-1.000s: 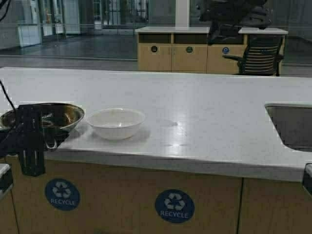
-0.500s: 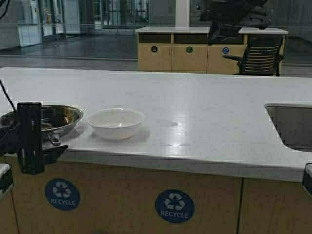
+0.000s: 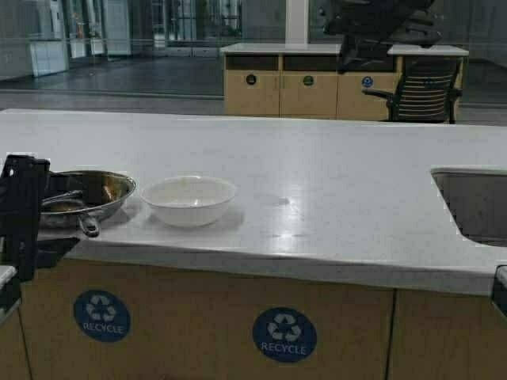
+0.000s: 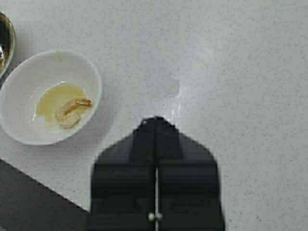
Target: Add oil to the pan and cook the shrimp and serve it
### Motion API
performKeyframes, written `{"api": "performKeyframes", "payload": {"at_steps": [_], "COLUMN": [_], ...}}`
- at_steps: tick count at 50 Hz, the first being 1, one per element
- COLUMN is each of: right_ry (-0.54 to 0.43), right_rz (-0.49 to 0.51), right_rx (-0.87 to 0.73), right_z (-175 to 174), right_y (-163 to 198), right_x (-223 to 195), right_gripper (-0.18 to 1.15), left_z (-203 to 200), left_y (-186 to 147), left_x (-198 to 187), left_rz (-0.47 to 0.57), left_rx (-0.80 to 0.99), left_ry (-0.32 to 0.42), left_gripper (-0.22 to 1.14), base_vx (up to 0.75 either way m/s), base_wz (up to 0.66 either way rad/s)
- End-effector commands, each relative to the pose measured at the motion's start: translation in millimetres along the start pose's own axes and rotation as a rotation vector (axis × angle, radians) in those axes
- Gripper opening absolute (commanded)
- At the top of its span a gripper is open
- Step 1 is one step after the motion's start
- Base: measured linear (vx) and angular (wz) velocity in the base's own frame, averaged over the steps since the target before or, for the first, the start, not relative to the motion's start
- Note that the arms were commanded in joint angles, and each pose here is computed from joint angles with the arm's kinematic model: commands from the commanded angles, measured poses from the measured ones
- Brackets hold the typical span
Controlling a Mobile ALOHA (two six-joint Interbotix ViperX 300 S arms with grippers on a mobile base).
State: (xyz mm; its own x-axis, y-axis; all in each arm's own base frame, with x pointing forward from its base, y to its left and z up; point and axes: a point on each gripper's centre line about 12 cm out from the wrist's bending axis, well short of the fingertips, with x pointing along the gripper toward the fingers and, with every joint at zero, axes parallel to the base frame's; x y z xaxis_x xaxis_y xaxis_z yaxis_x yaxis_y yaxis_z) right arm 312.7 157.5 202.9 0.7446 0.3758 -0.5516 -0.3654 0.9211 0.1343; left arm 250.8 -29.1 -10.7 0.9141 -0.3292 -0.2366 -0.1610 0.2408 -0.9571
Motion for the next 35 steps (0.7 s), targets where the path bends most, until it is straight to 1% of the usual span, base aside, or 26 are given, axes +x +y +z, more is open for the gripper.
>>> {"api": "performKeyframes", "payload": {"at_steps": [1, 9, 20, 29, 35], "right_ry": [-0.033, -0.035, -0.036, -0.036, -0.035], "right_rz": [0.006, 0.006, 0.006, 0.007, 0.006], "right_rx": [0.001, 0.002, 0.002, 0.002, 0.001], "right_z": [11.1, 11.8, 12.1, 12.3, 11.3], "right_y": [2.3, 2.4, 2.4, 2.5, 2.3], "right_x": [-3.0, -3.0, -3.4, -3.8, -3.8], "right_gripper": [0.06, 0.06, 0.06, 0.06, 0.06], "left_z": [-0.9, -4.4, -4.5, -11.8, -10.5], "left_y": [-13.2, -20.1, -40.2, -63.2, -79.6], "left_x": [-9.5, -21.4, -33.5, -37.1, -38.6], "left_rz": [0.002, 0.044, 0.025, -0.06, -0.114], "left_rx": [0.106, 0.207, 0.254, 0.305, 0.34], "left_ry": [0.005, 0.024, 0.022, 0.097, 0.097], "left_gripper": [1.03, 1.03, 1.03, 1.01, 0.99], "base_vx": [0.0, 0.0, 0.0, 0.0, 0.0], "base_wz": [0.0, 0.0, 0.0, 0.0, 0.0]}}
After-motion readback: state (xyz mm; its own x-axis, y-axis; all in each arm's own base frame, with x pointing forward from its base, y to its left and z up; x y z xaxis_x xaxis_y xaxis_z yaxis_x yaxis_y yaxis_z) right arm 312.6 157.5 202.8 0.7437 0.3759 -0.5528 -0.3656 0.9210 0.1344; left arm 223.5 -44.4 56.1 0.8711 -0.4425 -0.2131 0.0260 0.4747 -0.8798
